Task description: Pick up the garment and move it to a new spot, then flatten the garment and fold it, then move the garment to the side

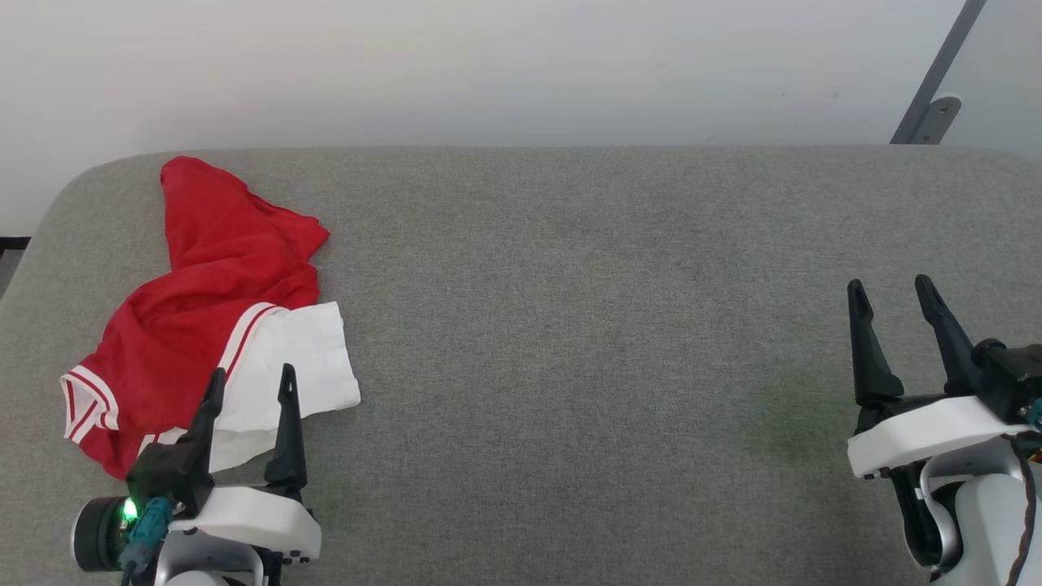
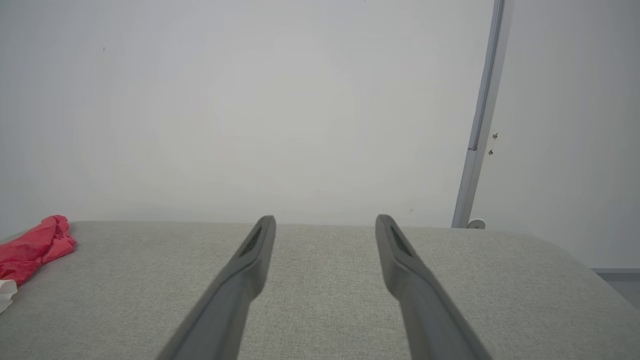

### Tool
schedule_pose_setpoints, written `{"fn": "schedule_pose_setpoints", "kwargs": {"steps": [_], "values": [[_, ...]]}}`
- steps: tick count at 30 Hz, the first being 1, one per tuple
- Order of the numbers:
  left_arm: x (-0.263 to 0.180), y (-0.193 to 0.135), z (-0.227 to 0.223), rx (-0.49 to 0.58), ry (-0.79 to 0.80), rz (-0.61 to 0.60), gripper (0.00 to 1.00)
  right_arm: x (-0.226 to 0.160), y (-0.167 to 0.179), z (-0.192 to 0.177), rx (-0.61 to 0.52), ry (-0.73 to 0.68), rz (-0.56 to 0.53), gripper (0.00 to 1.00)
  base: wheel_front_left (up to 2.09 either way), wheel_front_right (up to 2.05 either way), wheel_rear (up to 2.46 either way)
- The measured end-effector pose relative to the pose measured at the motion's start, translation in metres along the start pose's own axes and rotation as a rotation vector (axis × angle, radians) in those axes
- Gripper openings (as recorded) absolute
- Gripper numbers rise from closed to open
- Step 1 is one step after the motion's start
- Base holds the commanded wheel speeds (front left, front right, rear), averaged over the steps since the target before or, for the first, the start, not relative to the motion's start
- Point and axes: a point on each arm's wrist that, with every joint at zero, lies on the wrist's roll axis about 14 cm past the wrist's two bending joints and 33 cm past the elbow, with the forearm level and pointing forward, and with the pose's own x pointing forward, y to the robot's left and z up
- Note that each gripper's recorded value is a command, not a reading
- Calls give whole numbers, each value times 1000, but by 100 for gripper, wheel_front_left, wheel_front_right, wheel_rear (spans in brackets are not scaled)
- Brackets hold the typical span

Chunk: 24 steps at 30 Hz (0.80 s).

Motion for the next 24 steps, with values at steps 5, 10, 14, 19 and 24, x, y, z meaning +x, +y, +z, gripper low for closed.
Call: {"fn": "schedule_pose_setpoints", "kwargs": {"steps": [5,10,14,19,24], "values": [[-1,-2,-3,30,2,-12,100,-2,-1,0,-12,-5,-3,100,0,0,0],[-1,-1,-4,48,1,-19,100,-4,-1,-1,-28,-5,-3,100,0,0,0],[-2,-1,-4,73,-4,-25,100,-5,-1,-1,-32,-11,-1,100,0,0,0],[-2,-1,-4,83,-9,-31,100,-5,0,1,-46,-21,2,100,0,0,0],[-3,0,-4,109,-12,-38,100,-4,0,3,-67,-28,9,100,0,0,0]]}}
